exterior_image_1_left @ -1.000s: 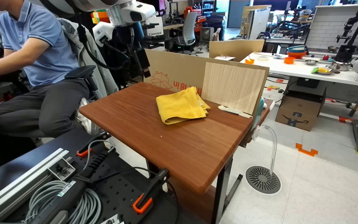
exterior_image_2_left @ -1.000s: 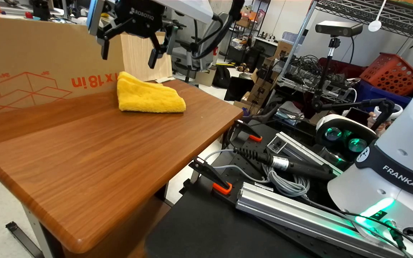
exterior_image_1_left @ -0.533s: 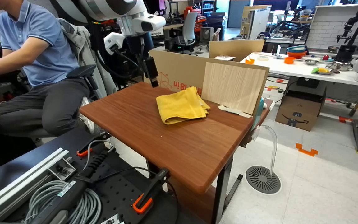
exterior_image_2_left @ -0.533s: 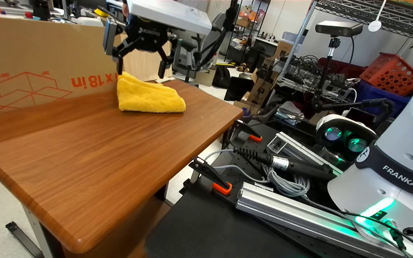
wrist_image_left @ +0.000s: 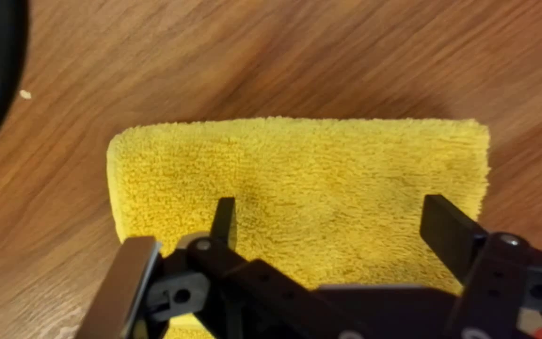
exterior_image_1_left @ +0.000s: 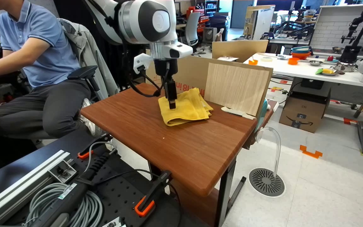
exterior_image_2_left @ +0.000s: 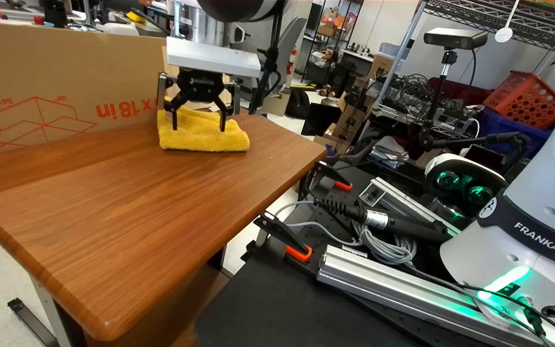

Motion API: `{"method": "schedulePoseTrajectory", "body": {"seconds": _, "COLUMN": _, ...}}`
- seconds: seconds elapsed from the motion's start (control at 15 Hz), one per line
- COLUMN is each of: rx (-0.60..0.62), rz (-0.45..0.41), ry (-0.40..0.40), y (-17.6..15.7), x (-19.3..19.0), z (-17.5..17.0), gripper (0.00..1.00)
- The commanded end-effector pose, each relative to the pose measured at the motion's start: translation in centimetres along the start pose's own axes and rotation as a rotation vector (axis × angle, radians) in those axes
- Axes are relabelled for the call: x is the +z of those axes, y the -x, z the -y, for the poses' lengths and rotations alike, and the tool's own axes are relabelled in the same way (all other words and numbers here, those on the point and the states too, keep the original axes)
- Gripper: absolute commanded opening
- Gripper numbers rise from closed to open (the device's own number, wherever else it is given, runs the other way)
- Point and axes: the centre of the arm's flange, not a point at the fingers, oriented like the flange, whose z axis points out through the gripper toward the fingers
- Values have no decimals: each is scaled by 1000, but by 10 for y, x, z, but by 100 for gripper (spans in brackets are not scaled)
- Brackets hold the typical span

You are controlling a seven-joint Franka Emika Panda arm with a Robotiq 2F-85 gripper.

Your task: Use the yellow towel to wipe the table

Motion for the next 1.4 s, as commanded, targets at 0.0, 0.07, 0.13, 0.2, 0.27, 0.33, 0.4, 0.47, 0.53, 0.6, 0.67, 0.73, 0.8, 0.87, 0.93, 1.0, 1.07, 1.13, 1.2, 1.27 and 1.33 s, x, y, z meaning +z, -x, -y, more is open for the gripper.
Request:
{"method": "schedulePoseTrajectory", "body": {"seconds": 0.0, "rx": 53, "rz": 61, "ry": 39, "y": -21, "x": 28, "z": 13, "gripper": 100}}
{"method": "schedulePoseTrajectory", "body": {"seconds": 0.07, "rx": 62, "rz": 69, "ry": 48, "y": -20, "x": 35, "z": 10, "gripper": 100}}
{"method": "schedulePoseTrajectory", "body": {"seconds": 0.13, "rx": 72, "rz": 74, "ry": 56, "y": -18, "x": 40, "z": 6, "gripper": 100}}
{"method": "schedulePoseTrajectory", "body": {"seconds": 0.2, "rx": 78, "rz": 75, "ry": 61, "y": -15, "x": 44, "z": 0, "gripper": 100}}
{"method": "schedulePoseTrajectory", "body": {"seconds": 0.27, "rx": 86, "rz": 68, "ry": 60, "y": -11, "x": 46, "z": -7, "gripper": 100}}
{"method": "schedulePoseTrajectory", "body": {"seconds": 0.33, "rx": 101, "rz": 52, "ry": 49, "y": -5, "x": 48, "z": -17, "gripper": 100}}
{"method": "schedulePoseTrajectory", "body": {"seconds": 0.4, "rx": 111, "rz": 40, "ry": 37, "y": -2, "x": 48, "z": -24, "gripper": 100}}
{"method": "schedulePoseTrajectory", "body": {"seconds": 0.47, "rx": 139, "rz": 17, "ry": 22, "y": -1, "x": 50, "z": -34, "gripper": 100}}
{"method": "schedulePoseTrajectory", "body": {"seconds": 0.53, "rx": 166, "rz": 2, "ry": 6, "y": -2, "x": 51, "z": -43, "gripper": 100}}
{"method": "schedulePoseTrajectory", "body": {"seconds": 0.6, "rx": 195, "rz": -15, "ry": -14, "y": -2, "x": 53, "z": -56, "gripper": 100}}
{"method": "schedulePoseTrajectory", "body": {"seconds": 0.67, "rx": 213, "rz": -19, "ry": -18, "y": 1, "x": 57, "z": -67, "gripper": 100}}
{"method": "schedulePoseTrajectory", "body": {"seconds": 0.73, "rx": 225, "rz": -25, "ry": -15, "y": 6, "x": 63, "z": -79, "gripper": 100}}
{"method": "schedulePoseTrajectory", "body": {"seconds": 0.8, "rx": 228, "rz": -32, "ry": -9, "y": 9, "x": 65, "z": -87, "gripper": 100}}
{"method": "schedulePoseTrajectory", "body": {"seconds": 0.87, "rx": 226, "rz": -34, "ry": -13, "y": 14, "x": 65, "z": -92, "gripper": 100}}
{"method": "schedulePoseTrajectory", "body": {"seconds": 0.93, "rx": 223, "rz": -36, "ry": -13, "y": 19, "x": 64, "z": -96, "gripper": 100}}
{"method": "schedulePoseTrajectory", "body": {"seconds": 1.0, "rx": 211, "rz": -33, "ry": -14, "y": 27, "x": 63, "z": -98, "gripper": 100}}
{"method": "schedulePoseTrajectory", "body": {"seconds": 1.07, "rx": 204, "rz": -28, "ry": -11, "y": 33, "x": 62, "z": -103, "gripper": 100}}
{"method": "schedulePoseTrajectory", "body": {"seconds": 1.13, "rx": 210, "rz": -28, "ry": -5, "y": 37, "x": 62, "z": -108, "gripper": 100}}
{"method": "schedulePoseTrajectory", "body": {"seconds": 1.2, "rx": 213, "rz": -18, "ry": 8, "y": 40, "x": 62, "z": -114, "gripper": 100}}
{"method": "schedulePoseTrajectory", "body": {"seconds": 1.27, "rx": 222, "rz": -14, "ry": 16, "y": 43, "x": 62, "z": -120, "gripper": 100}}
{"method": "schedulePoseTrajectory", "body": {"seconds": 1.33, "rx": 225, "rz": -2, "ry": 22, "y": 46, "x": 63, "z": -124, "gripper": 100}}
